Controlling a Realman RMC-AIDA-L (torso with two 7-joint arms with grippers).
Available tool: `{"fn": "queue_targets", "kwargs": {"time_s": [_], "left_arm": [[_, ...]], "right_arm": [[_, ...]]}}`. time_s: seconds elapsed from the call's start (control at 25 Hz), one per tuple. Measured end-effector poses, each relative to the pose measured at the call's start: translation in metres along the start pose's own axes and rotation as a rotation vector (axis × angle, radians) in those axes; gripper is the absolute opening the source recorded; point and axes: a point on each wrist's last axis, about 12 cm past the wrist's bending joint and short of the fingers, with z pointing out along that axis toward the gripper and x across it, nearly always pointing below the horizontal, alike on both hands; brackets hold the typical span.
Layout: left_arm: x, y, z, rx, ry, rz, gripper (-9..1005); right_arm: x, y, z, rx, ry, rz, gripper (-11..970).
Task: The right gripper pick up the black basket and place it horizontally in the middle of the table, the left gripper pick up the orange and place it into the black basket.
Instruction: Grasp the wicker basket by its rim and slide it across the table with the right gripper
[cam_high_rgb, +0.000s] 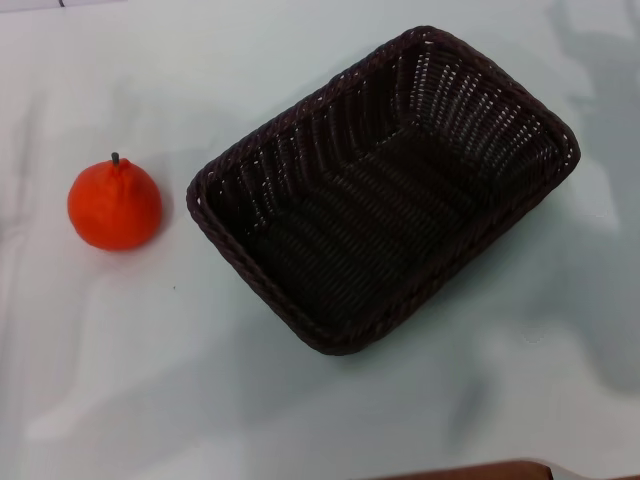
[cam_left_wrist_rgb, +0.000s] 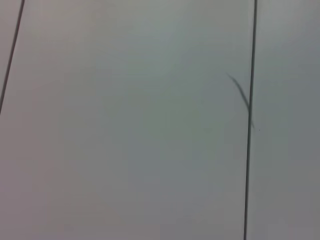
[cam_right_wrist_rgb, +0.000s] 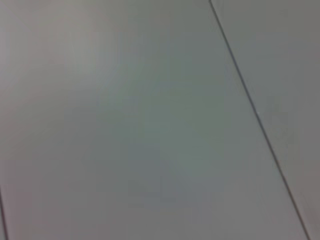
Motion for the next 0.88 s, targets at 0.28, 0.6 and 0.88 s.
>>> {"fn": "queue_targets", "kwargs": {"time_s": [0.28, 0.6, 0.88], "left_arm": [[0.000, -0.001, 0.002, 0.002, -0.003, -0.004, 933], [-0.001, 0.000, 0.003, -0.003, -0.007, -0.005, 932], [-0.001, 0.001, 0.001, -0.006, -0.005, -0.005, 932]], "right_arm": [[0.001, -0.001, 0.001, 0.090, -0.037, 0.009, 929], [0.018, 0.006, 0.024, 0.402, -0.248, 0.113, 912], [0.054, 0.002, 0.061, 0.578, -0.722, 0.195, 896]]}}
